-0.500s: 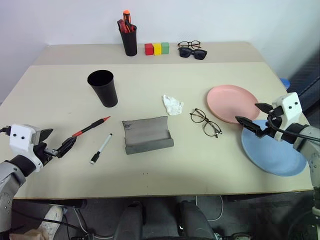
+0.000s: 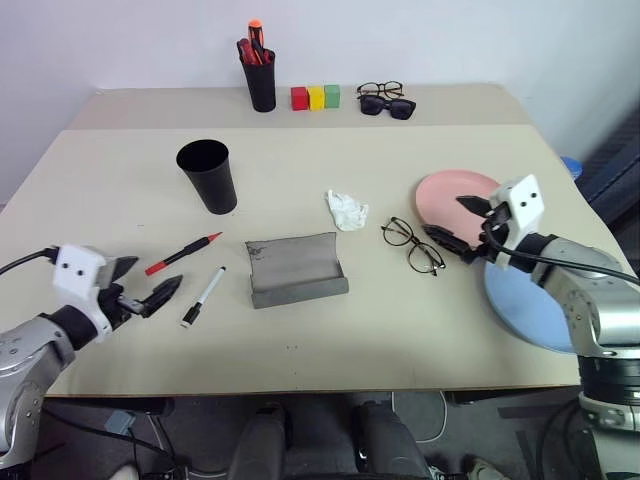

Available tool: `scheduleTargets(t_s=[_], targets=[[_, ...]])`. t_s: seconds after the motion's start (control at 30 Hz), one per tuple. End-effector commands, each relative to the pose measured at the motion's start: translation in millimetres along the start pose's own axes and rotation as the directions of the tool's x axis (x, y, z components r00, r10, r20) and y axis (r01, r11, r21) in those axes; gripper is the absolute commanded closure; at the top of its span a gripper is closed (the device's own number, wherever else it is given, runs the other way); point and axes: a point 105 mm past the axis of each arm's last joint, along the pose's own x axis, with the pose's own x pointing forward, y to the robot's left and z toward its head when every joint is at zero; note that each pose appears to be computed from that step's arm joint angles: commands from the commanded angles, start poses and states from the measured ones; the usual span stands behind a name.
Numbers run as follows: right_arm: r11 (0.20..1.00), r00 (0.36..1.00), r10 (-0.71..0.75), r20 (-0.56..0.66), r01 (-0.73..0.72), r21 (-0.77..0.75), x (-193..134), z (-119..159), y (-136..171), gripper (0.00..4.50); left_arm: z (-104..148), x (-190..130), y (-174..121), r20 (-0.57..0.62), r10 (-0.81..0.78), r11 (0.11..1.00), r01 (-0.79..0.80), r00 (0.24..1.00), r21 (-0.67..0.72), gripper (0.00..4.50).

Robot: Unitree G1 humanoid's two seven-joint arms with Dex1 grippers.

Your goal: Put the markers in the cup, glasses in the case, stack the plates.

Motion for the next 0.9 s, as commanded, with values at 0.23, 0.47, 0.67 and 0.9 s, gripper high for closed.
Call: scheduleTargets(t_s=[0.23, 0.47, 0.67, 0.9], targets=[[0.954, 0.94, 0.298, 0.165, -0.299, -0.018, 28, 48, 95, 0.0, 2, 34, -14, -0.206, -0.039, 0.997, 0.051, 0.978, 0.055, 0.02], [0.915, 0.902, 0.396, 0.169, -0.403, 0.01, 29, 43, 142, 0.0, -8, 48, -33, -0.4, -0.118, 0.992, 0.086, 0.909, -0.096, 0.02], [0.908, 0.895, 0.412, 0.173, -0.42, 0.01, 32, 43, 149, 0.0, -11, 49, -38, -0.461, -0.121, 0.989, 0.069, 0.879, -0.128, 0.54], [0.899, 0.885, 0.429, 0.182, -0.437, 0.003, 37, 43, 152, 0.0, -18, 44, -24, -0.49, -0.032, 0.995, -0.019, 0.871, -0.099, 3.85]])
